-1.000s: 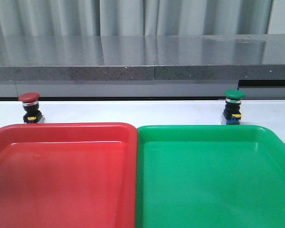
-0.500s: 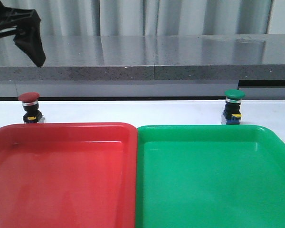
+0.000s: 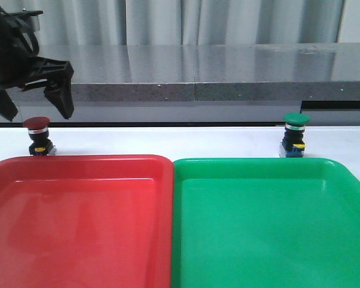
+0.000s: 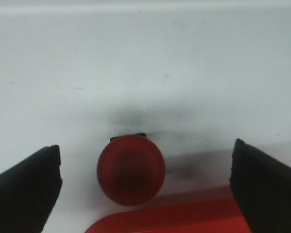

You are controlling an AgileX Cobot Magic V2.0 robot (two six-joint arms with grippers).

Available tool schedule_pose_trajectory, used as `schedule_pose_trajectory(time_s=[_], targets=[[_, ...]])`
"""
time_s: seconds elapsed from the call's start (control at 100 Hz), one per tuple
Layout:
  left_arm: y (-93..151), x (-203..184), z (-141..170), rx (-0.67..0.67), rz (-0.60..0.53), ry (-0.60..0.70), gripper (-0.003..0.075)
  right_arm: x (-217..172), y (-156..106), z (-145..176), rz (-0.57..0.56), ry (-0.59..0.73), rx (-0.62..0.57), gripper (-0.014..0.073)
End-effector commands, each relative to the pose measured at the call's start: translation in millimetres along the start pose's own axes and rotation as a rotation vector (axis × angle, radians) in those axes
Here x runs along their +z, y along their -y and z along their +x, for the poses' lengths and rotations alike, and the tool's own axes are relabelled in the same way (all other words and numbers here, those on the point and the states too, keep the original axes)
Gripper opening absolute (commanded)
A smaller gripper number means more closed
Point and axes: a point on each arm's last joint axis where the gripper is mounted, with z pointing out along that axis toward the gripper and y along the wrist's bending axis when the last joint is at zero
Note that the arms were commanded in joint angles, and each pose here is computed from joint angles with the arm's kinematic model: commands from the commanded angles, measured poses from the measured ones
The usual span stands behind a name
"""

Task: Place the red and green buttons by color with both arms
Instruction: 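Lower the open left gripper over the red-capped button, then close the left gripper on the red-capped button and lift it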

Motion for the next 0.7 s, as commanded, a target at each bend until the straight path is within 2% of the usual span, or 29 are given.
schedule_pose_trajectory(time_s=[0.0,0.36,0.53,0.69], targets=[[4.9,-17.4,-17.9,0.004,0.014,0.126,0.067,-2.9,0.0,-13.6,0.004,0.12,-0.011,-0.0109],[4.1,-0.9,-16.6,0.003,0.012,0.118,0.0661,-2.9,0.0,-13.6,0.004,0.12,-0.011,-0.0109],[4.1,-0.9,-16.4,0.003,0.012,0.116,0.0576,-2.9,0.0,-13.6,0.004,0.12,-0.011,-0.0109],[4.1,-0.9,-16.1,0.003,0.012,0.112,0.0456,-2.9,0.0,-13.6,0.004,0.12,-0.011,-0.0109]])
